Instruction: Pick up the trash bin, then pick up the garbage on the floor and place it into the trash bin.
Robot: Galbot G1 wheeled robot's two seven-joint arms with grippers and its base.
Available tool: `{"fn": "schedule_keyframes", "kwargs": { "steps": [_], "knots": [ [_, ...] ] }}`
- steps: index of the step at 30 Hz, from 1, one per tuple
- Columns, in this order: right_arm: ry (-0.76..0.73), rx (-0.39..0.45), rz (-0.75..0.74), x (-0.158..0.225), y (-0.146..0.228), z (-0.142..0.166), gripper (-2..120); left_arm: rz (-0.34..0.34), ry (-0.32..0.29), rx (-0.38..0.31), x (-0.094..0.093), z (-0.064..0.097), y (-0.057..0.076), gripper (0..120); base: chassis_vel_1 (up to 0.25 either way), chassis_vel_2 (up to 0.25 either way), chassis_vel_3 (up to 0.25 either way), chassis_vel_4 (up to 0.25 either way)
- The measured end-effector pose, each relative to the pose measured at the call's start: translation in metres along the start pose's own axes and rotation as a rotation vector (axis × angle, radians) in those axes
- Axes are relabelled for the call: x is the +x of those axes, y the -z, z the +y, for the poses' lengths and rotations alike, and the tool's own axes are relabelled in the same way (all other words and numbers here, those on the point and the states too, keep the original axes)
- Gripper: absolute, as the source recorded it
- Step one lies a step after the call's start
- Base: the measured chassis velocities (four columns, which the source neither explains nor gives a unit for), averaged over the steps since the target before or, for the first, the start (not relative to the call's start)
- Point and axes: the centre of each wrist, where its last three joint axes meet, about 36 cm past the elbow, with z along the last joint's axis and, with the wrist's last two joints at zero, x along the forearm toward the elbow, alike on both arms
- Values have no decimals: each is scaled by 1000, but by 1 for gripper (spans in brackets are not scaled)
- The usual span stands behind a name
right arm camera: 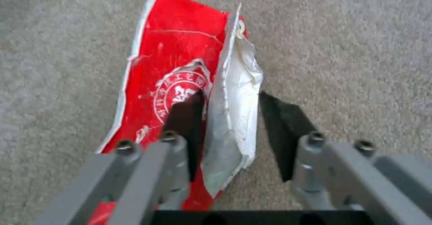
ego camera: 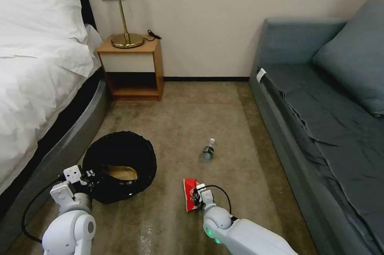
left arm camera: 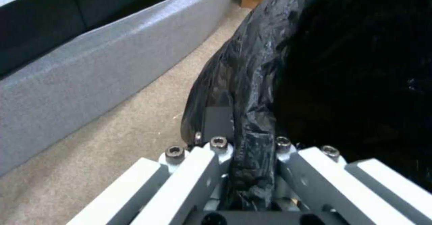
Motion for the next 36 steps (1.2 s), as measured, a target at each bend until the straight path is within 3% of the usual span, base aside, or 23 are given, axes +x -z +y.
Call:
{"fn": "schedule_keyframes", "kwargs": {
  "steps": [5, 8, 14, 19, 20, 23, 27, 28, 30, 36],
  "knots": [
    [-1, 1, -10, 2, -2, -4, 19, 0, 0, 0, 0, 0, 0, 3, 0, 0, 0, 0],
    [-2, 0, -20, 6, -1, -9, 4, -1, 0, 1, 0, 0, 0, 3, 0, 0, 0, 0],
    [-16, -10, -53, 12, 6, -18, 0, -1, 0, 3, 0, -1, 0, 3, 0, 0, 0, 0],
    [-62, -67, -218, 47, 75, -68, 0, -2, -1, 4, 0, -1, 0, 3, 0, 0, 0, 0],
    [-62, -67, -218, 47, 75, -68, 0, -2, -1, 4, 0, -1, 0, 3, 0, 0, 0, 0],
    [-4, -114, -360, 90, 138, -74, 0, 1, -7, 4, -1, -3, 0, 3, 0, 0, 0, 0],
    [126, -171, -490, 143, 194, -56, 0, 8, -15, 1, -2, -7, -3, 3, 0, 0, 0, 0],
    [126, -171, -490, 143, 194, -56, 0, 8, -15, 1, -2, -7, -3, 3, 0, 0, 0, 0],
    [253, -196, -543, 179, 221, -24, 0, 16, -25, -2, -2, -12, -6, 3, 0, 0, 0, 0],
    [425, -141, -525, 200, 223, 45, 0, 25, -36, -8, -2, -18, -8, 3, 0, 0, 0, 0]
  ]
}}
